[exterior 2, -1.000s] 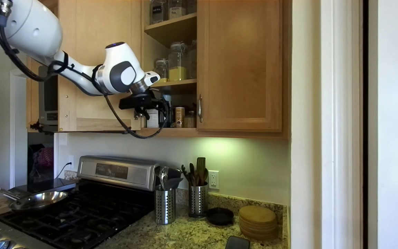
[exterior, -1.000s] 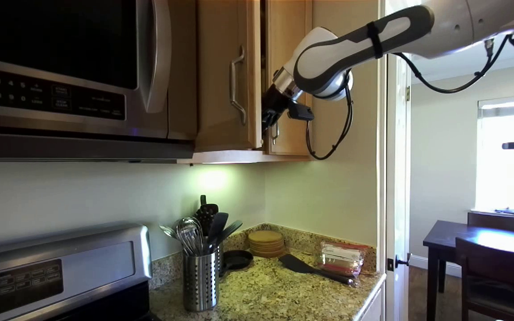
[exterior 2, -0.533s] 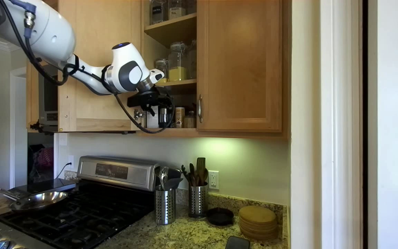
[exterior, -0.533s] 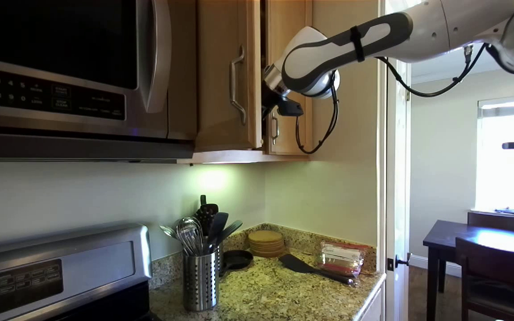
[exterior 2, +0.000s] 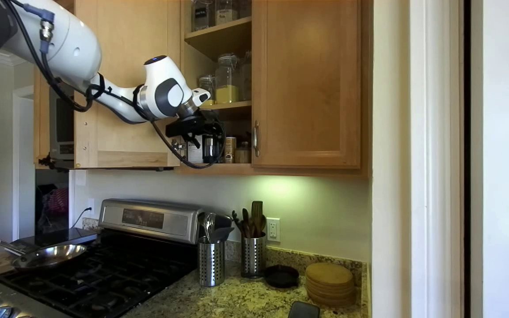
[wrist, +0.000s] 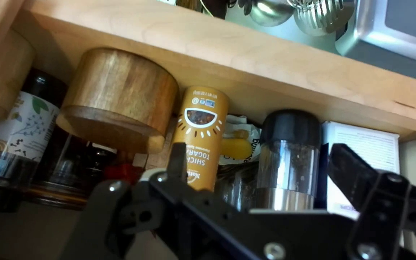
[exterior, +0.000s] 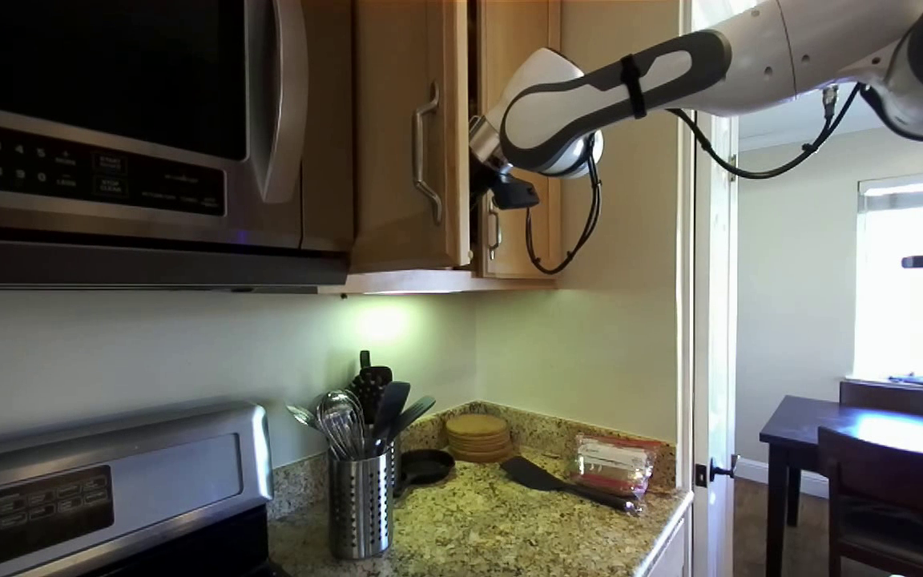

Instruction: Open the top left cabinet door then remove the brown bottle out of the cabinet and close the left cabinet door

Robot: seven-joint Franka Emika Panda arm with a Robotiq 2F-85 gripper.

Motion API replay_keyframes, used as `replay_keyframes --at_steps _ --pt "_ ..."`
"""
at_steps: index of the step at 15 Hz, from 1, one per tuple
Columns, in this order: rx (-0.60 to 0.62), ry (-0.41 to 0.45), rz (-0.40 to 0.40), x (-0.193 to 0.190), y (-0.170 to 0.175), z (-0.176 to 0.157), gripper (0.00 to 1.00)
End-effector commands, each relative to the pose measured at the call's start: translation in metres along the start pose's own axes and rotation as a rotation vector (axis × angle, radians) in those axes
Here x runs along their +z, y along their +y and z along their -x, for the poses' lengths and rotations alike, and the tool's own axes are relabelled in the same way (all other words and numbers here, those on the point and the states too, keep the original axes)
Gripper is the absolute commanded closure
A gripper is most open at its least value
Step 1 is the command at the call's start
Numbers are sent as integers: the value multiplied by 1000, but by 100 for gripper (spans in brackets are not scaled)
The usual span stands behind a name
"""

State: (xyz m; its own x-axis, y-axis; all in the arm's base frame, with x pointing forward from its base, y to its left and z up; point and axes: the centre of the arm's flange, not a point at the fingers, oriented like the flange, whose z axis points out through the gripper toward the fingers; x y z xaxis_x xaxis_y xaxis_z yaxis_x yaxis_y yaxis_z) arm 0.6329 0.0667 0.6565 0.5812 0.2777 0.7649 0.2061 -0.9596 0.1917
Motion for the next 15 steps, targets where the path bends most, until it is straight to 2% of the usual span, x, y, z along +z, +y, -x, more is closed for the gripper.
replay_keyframes --at_steps 1,10,15 --pt "-25 34 47 12 6 -19 0" --pt "-33 66 73 37 19 -36 0" --pt "-6 54 94 59 26 -38 0"
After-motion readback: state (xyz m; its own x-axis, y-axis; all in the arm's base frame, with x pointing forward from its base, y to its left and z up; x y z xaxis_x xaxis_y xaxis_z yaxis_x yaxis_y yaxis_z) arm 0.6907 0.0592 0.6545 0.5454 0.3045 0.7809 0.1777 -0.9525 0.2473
